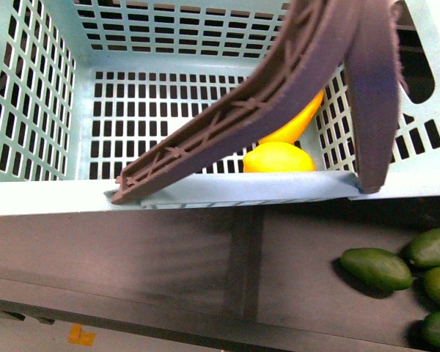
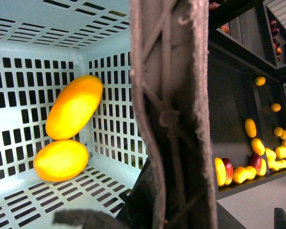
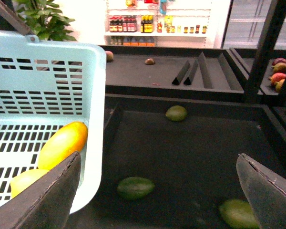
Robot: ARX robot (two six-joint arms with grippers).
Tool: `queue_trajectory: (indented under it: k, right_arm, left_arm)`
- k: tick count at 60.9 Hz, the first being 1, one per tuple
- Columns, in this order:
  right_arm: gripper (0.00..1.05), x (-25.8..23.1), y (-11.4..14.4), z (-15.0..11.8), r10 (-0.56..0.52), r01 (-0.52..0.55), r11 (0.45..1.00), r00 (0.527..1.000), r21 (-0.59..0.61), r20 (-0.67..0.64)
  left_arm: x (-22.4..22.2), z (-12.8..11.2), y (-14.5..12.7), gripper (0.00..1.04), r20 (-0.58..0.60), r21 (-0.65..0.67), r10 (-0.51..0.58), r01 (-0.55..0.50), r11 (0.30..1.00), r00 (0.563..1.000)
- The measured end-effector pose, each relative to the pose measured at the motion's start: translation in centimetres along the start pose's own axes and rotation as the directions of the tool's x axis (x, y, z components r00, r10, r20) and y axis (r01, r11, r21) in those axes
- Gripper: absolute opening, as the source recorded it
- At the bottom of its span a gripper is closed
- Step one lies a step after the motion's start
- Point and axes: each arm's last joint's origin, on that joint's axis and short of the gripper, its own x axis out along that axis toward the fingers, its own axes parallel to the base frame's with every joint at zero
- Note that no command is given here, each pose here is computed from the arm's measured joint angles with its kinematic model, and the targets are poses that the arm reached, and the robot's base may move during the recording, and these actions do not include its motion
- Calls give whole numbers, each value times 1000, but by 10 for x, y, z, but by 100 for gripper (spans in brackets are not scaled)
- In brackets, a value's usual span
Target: Pick lemon and mango into basket
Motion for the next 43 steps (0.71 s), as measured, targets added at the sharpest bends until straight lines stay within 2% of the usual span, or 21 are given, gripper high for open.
queue_trajectory:
  k: [9, 21, 23, 24, 27, 28, 30, 33, 38, 43]
  right_arm:
    - [96, 0, 0, 0, -1, 1, 1000, 1000, 0, 0]
    - [96, 0, 0, 0, -5, 5, 1000, 1000, 0, 0]
    - [96, 0, 0, 0, -5, 5, 1000, 1000, 0, 0]
    - [96, 0, 0, 0, -5, 5, 1000, 1000, 0, 0]
    - [96, 0, 0, 0, -7, 7, 1000, 1000, 0, 0]
    - [96, 0, 0, 0, -7, 7, 1000, 1000, 0, 0]
    - [96, 0, 0, 0, -5, 5, 1000, 1000, 0, 0]
    - [96, 0, 0, 0, -6, 6, 1000, 1000, 0, 0]
    - [96, 0, 0, 0, -10, 10, 1000, 1000, 0, 0]
    - [96, 0, 0, 0, -10, 10, 1000, 1000, 0, 0]
  left_arm:
    - [-1, 3, 3, 4, 29, 5, 29, -29, 1000, 999]
    - [0, 1, 1, 4, 16, 6, 17, -17, 1000, 1000]
    - [1, 0, 0, 4, 47, -1, 28, -28, 1000, 999]
    - [3, -1, 0, 4, 115, -20, 39, -37, 999, 993]
    - [8, -2, 2, 4, 299, -153, 68, -23, 988, 952]
    - [10, -2, 2, 4, 322, -164, 64, -11, 986, 944]
    - [15, 0, 4, 4, 448, -270, 117, 9, 963, 886]
    - [19, 10, 10, 4, 535, -357, 160, 50, 933, 829]
    - [24, 32, 26, 4, 595, -440, 226, 77, 894, 771]
    - [35, 50, 47, 4, 607, -498, 284, 76, 864, 742]
